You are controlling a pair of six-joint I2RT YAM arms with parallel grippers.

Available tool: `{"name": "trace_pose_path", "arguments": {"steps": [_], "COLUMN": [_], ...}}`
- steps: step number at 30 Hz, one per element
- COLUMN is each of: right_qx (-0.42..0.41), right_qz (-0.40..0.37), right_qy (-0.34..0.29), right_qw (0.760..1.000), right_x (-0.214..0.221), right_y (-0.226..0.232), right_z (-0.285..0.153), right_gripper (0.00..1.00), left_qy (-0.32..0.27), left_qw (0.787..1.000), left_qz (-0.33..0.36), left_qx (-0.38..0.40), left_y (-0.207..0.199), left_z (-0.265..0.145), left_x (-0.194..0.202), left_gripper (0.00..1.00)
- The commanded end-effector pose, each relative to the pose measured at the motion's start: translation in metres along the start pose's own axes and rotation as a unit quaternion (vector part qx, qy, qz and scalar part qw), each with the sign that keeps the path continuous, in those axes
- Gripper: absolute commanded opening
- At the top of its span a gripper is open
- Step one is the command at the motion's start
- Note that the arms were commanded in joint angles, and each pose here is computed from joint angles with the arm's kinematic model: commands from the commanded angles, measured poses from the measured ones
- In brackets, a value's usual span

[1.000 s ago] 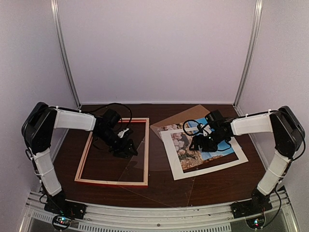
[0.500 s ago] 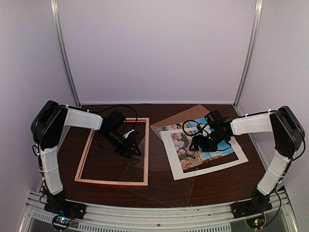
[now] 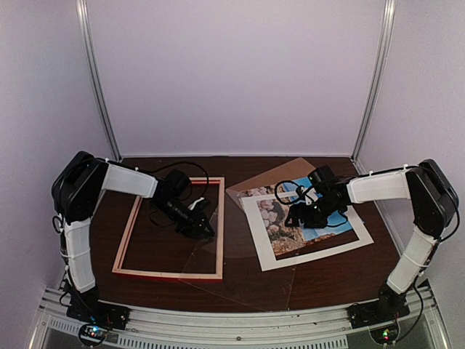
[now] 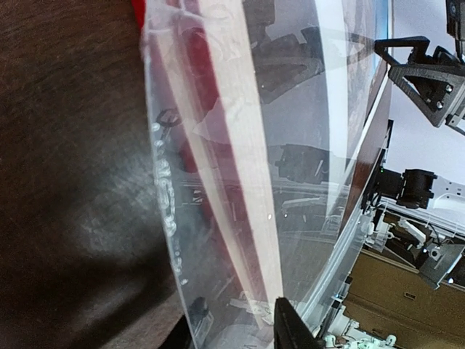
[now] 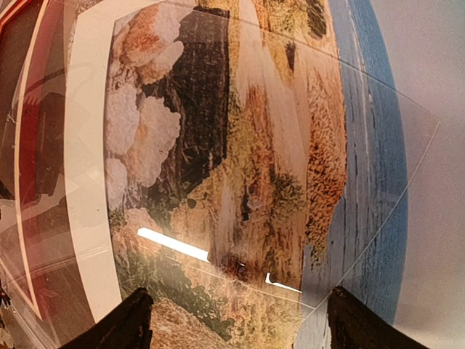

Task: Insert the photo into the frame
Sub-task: Pick up the glass panel at the center of the board.

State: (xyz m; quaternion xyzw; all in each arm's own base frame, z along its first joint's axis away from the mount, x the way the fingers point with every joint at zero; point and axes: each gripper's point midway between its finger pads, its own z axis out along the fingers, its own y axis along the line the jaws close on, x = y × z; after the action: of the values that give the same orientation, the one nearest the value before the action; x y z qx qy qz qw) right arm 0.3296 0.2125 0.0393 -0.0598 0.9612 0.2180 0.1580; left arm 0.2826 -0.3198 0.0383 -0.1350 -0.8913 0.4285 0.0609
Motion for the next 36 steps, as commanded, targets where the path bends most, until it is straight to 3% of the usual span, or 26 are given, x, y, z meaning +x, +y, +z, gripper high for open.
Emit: {"name": "trace_pose_path", "arguments": {"steps": [1,14,27,36], "right_qx": [0.009,0.028,0.059,0.045], "right_qz": [-0.001,-0.019,-0.062,-0.055], "right_qy": [0.005,-0.009,-0.103,-0.113], "right_qw": [1.000,0.999,0.991,0.991], "right_x": [0.003,-0.006,-0.043,-0.049], "right_y": [-0.001,-0.001,0.020,0.031], "right_z": [0.001,-0.018,-0.113,-0.113], "right_gripper": [0.83,0.82,0.84,0.84], "left_qy": [-0.004,-0.025,-0.130,-0.233], "left_qw": [1.000,0.999,0.982,0.961], "left_qz": [0.008,0.020,0.121,0.147], "left_qx": [0.026,0.040,0.061,0.017], "left_y": [-0.007,-0.029,-0.120,-0.151], "left_z": [0.003,-0.014,-0.105,-0.204], "left_x": [-0.009,-0.012,0.004,0.021], "left_gripper": [0.30,0.00,0.00,0.00]}}
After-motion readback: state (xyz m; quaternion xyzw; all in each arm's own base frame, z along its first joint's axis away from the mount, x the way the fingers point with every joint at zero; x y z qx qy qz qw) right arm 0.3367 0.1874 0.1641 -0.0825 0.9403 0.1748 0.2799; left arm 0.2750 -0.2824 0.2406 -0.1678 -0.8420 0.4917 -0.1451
